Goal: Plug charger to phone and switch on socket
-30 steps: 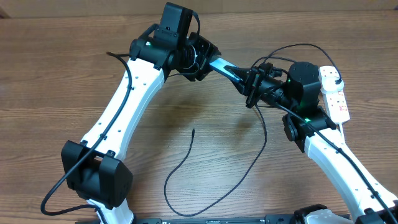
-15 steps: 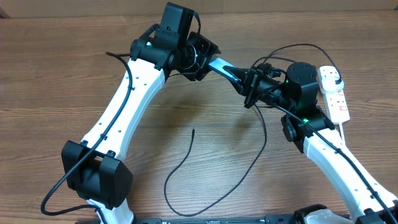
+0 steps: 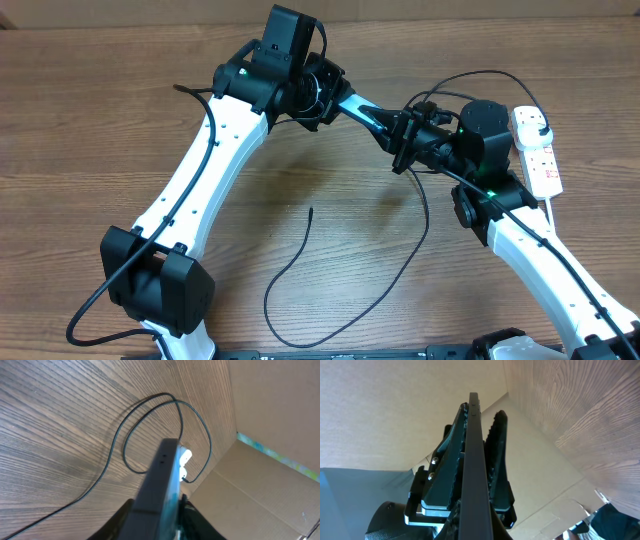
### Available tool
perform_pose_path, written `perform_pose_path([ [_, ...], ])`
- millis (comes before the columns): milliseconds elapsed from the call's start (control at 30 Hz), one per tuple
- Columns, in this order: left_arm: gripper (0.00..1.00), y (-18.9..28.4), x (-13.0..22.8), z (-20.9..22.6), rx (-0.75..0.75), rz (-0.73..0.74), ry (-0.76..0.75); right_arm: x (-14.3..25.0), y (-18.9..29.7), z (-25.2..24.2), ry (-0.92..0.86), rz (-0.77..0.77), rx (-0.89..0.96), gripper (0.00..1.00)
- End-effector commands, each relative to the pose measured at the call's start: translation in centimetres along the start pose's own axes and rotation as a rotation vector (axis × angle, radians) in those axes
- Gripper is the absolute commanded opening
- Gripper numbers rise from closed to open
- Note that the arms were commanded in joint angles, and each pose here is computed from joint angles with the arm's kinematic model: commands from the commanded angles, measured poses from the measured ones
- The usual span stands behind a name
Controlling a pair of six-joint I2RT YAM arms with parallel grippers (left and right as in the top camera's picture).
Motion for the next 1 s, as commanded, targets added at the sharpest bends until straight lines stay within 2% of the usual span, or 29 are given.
perform_pose_path([
  [0,0.26,0.79,0.66,-0.92,0.026,-0.008,-0.022,1.65,-0.06,0.48,-0.081,0.071,0.008,0.04],
  [200,0.16,0.79,0.66,-0.92,0.026,-0.008,-0.022,1.64,-0.06,0.48,-0.081,0.070,0.008,0.04],
  [300,0.04,0.79,0.66,-0.92,0.026,-0.008,-0.022,1.64,-0.06,0.48,-0.081,0.070,0.008,0.04],
  [733,0.04,0.79,0.66,-0.91,0.026,-0.007,-0.025,1.64,-0.05,0.49,-0.081,0.070,0.008,0.04],
  [833,0.04,0.79,0.67,-0.90,0.026,-0.006,-0.025,1.64,-0.05,0.50,-0.077,0.070,0.007,0.12],
  [967,0.04,0.79,0.68,-0.91,0.027,-0.003,-0.025,1.74,-0.04,0.61,-0.040,0.077,0.000,0.44],
])
Point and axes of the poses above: each gripper's point midway between its finger pads, its own y axis back along the fingers, its own z axis along the line the jaws close on, x = y × z, the point moved 10 cm from there along y, back along the fingers, and after that the axes turned 13 degrees about -y, right-handed, at the moved point
